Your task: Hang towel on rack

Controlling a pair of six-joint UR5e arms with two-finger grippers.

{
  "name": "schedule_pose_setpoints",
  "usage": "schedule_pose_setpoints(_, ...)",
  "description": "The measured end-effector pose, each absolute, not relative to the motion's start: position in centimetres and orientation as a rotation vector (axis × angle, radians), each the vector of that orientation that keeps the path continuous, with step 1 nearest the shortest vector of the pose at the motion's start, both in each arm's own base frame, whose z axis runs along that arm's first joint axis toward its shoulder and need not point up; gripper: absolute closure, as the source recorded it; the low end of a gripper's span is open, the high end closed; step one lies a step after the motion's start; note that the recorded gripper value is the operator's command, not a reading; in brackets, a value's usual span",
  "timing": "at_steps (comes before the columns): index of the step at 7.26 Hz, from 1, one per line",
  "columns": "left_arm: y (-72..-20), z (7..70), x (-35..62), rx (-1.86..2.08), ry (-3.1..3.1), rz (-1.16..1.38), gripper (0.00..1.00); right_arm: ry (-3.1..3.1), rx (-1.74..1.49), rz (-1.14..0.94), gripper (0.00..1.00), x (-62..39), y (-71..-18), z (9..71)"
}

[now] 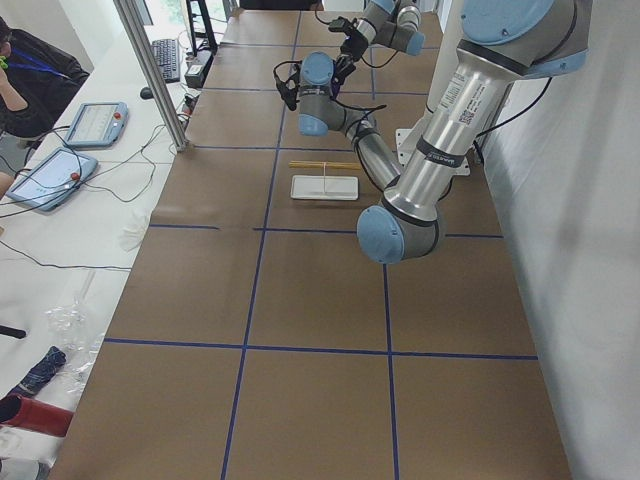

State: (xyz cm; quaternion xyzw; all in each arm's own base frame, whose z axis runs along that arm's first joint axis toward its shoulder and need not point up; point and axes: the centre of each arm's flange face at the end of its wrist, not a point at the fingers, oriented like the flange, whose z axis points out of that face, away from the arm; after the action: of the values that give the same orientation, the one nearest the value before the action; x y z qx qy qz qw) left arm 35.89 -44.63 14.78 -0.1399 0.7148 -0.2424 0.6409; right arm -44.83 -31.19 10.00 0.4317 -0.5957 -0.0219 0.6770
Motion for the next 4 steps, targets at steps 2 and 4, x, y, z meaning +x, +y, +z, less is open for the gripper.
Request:
schedule_pose_setpoints(2,-44.21,14.55,36.31,-0.329,1.631,-0.545,0.33,-1.340,0.970,-0.050,1.00,-44.84,-31.16,9.97)
schedule_pose_setpoints(4,-44.05,14.35,36.28,-0.330,1.634,-0.541,0.70,-1.341,0.970,-0.050,1.00,-44.84,-31.15,9.94)
